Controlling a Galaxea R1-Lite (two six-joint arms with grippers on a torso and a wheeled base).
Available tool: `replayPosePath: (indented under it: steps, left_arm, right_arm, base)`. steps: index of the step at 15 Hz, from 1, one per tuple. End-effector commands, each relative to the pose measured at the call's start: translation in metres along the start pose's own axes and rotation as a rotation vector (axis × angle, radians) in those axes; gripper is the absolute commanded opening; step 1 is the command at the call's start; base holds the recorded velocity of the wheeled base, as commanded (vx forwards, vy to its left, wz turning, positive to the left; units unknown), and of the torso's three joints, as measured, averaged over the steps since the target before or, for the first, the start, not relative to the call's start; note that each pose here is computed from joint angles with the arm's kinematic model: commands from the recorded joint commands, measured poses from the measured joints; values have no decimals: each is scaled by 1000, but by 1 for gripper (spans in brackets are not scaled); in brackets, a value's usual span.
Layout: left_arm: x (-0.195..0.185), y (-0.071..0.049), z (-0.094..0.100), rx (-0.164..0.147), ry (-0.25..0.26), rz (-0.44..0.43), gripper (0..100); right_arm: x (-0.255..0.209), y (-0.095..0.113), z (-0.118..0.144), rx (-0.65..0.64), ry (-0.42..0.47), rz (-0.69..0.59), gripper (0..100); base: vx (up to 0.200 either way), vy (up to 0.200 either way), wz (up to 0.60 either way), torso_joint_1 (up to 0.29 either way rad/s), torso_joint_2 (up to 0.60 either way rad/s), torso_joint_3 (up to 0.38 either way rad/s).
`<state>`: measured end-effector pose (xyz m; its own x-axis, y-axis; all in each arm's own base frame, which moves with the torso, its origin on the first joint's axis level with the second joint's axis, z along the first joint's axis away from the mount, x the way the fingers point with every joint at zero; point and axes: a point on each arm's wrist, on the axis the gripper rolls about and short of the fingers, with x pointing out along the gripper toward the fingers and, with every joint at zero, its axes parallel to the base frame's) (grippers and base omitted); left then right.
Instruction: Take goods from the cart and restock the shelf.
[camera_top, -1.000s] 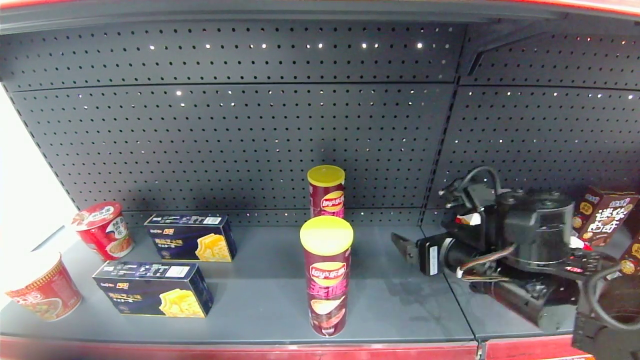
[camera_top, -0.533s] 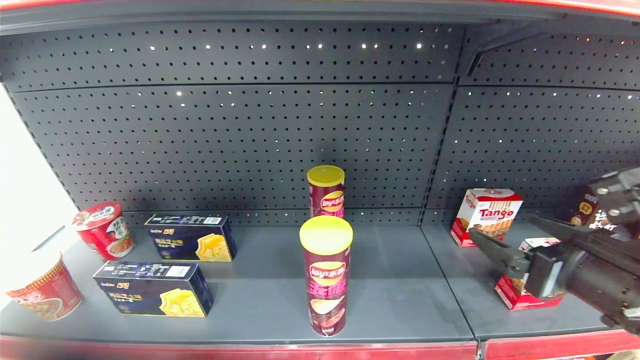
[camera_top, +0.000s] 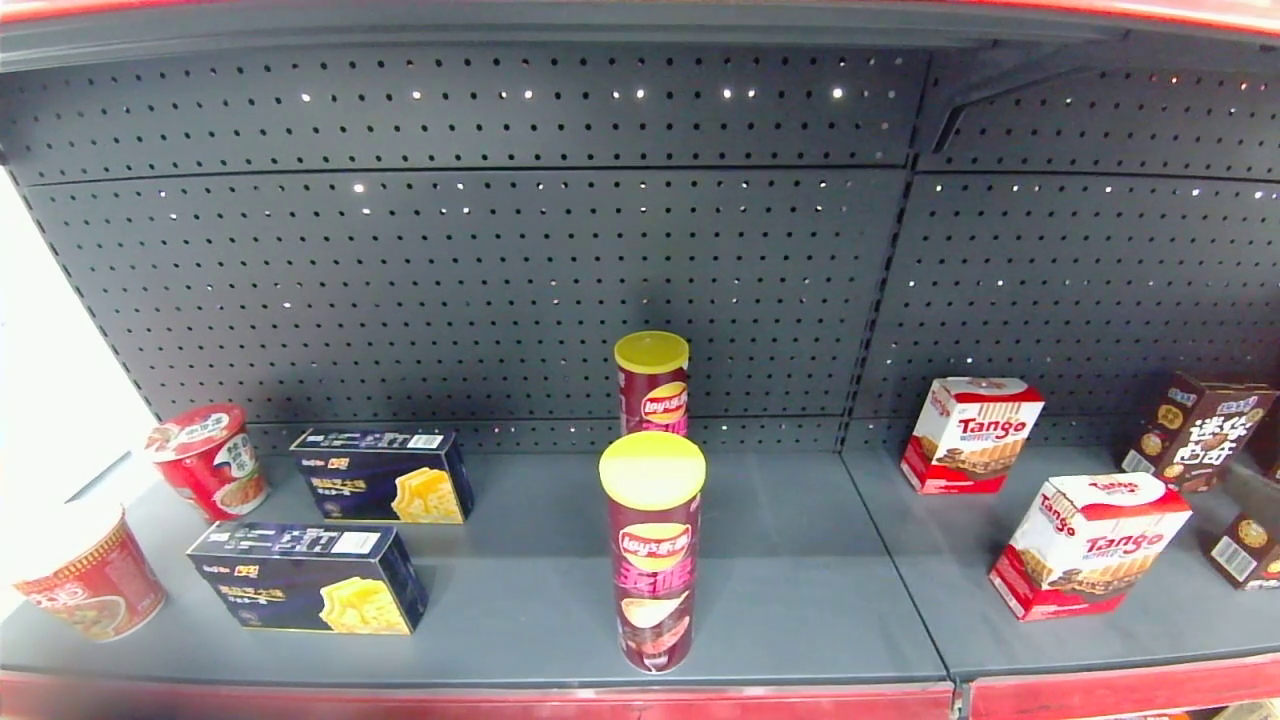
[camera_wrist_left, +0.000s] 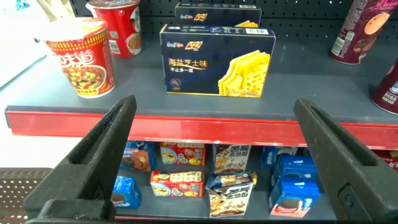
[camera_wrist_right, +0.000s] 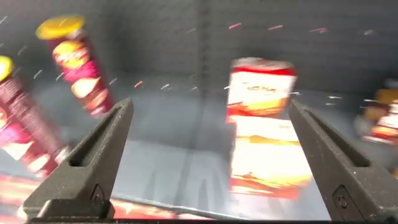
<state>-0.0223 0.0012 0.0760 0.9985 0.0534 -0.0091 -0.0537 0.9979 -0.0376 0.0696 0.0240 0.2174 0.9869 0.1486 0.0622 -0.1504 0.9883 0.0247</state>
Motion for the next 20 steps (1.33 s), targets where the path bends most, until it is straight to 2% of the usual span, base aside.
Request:
replayPosePath:
  steps: [1,3,4,5,6,8,9,11,12,14,15,17,20]
  left_arm:
    - [0,0,0,0,2,0,100]
    - [0,0,0,0,2,0,100]
    - [0,0,0,0,2,0,100]
    - [0,0,0,0,2,0,100]
    - [0,0,0,0,2,0,100]
    - [0,0,0,0,2,0,100]
    - [0,0,0,0,2,0,100]
    - [0,0,0,0,2,0,100]
    - [0,0,0,1,2,0,100]
    - [0,0,0,0,2,0,100]
    - [0,0,0,0,2,0,100]
    - [0,0,0,0,2,0,100]
    - [0,0,0,0,2,0,100]
  right_arm:
    - [-41,-16,-14,-35,-106,-117,100]
    - [-63,-16,-47,-109,-114,-128,100]
    - [-75,-15,-76,-148,-110,-160,100]
    - [-80,-15,-92,-183,-96,-194,100]
    - [-85,-14,-95,-192,-98,-214,100]
    - [-102,-14,-127,-170,13,-250,100]
    - [-106,-14,-129,-119,67,-244,100]
    - [-106,-15,-129,-89,55,-244,100]
    - [-106,-16,-128,-32,29,-295,100]
    - [-105,-17,-129,-15,13,-331,100]
    - [-105,-16,-128,-15,13,-318,100]
    - [-105,-13,-128,-18,17,-193,100]
    - [-105,-13,-129,-17,35,-192,100]
  base:
    - [0,0,0,0,0,0]
    - [0,0,0,0,0,0]
    - [0,0,0,0,0,0]
    - [0,0,0,0,0,0]
    - [0,0,0,0,0,0]
    - [0,0,0,0,0,0]
    - [0,0,0,0,0,0]
    - [0,0,0,0,0,0]
    - [0,0,0,0,0,0]
    - [0,0,0,0,0,0]
    - [0,0,0,0,0,0]
    - [0,0,0,0,0,0]
    - [0,0,0,0,0,0]
